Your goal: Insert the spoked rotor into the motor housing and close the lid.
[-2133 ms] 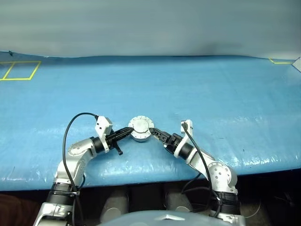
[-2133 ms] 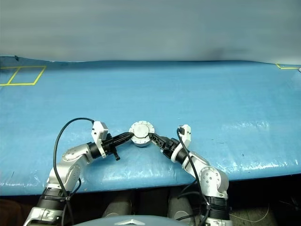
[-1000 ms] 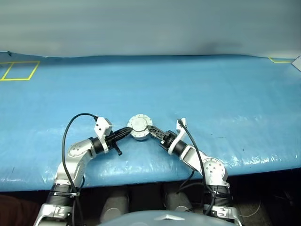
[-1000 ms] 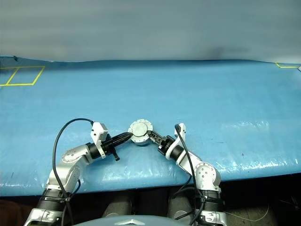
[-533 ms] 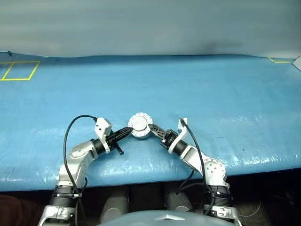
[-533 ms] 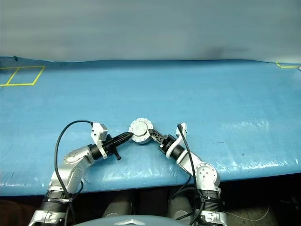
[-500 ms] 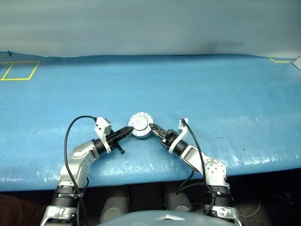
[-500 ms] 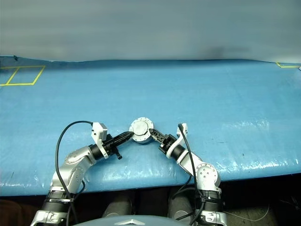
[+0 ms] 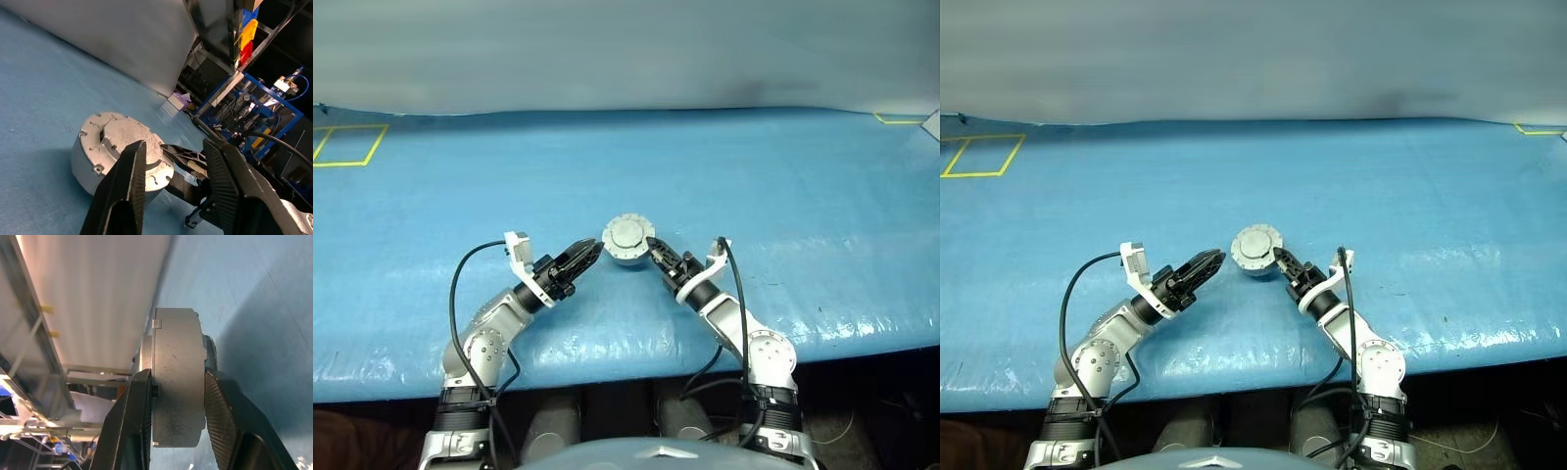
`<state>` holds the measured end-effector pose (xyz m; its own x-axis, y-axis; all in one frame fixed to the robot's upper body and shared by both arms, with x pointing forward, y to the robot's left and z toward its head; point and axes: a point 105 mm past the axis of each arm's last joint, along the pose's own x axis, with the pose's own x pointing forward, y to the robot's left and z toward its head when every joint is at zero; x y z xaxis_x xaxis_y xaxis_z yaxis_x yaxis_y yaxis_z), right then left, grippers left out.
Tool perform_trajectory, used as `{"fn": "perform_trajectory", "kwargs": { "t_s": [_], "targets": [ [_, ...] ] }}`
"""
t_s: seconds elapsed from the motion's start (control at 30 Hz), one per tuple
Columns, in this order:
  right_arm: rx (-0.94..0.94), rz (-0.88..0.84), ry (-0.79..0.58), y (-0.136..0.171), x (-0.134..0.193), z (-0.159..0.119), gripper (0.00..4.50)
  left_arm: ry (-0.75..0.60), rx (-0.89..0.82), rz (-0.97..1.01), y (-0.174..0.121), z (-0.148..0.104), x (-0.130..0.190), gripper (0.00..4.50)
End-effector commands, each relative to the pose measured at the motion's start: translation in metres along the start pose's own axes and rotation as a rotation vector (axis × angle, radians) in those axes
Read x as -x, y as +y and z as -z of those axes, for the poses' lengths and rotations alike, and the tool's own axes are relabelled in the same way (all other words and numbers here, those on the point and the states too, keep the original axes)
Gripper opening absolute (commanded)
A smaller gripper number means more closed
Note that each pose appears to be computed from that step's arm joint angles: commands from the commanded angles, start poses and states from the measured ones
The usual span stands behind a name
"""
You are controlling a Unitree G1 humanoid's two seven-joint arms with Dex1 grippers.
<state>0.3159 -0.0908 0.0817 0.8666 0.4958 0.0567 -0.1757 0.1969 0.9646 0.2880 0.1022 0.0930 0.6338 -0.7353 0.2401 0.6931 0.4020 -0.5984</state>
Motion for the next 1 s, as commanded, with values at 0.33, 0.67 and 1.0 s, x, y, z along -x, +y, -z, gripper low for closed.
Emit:
{"fn": "perform_trajectory", "kwargs": {
  "t_s": [0.33, 0.67, 1.0],
  "targets": [
    [0.010, -0.380, -0.044, 0.106, -0.016, -0.010, 1.19, -0.175, 0.292, 0.077, -0.016, -0.019, -0.017, 4.48],
    [0.048, -0.398, 0.038, 0.109, -0.012, 0.012, 1.19, -0.171, 0.436, 0.209, -0.037, -0.024, -0.034, 4.48],
    [0.079, -0.422, 0.128, 0.112, -0.007, 0.035, 1.19, -0.240, 0.457, 0.213, -0.035, -0.033, -0.049, 4.48]
  ]
}}
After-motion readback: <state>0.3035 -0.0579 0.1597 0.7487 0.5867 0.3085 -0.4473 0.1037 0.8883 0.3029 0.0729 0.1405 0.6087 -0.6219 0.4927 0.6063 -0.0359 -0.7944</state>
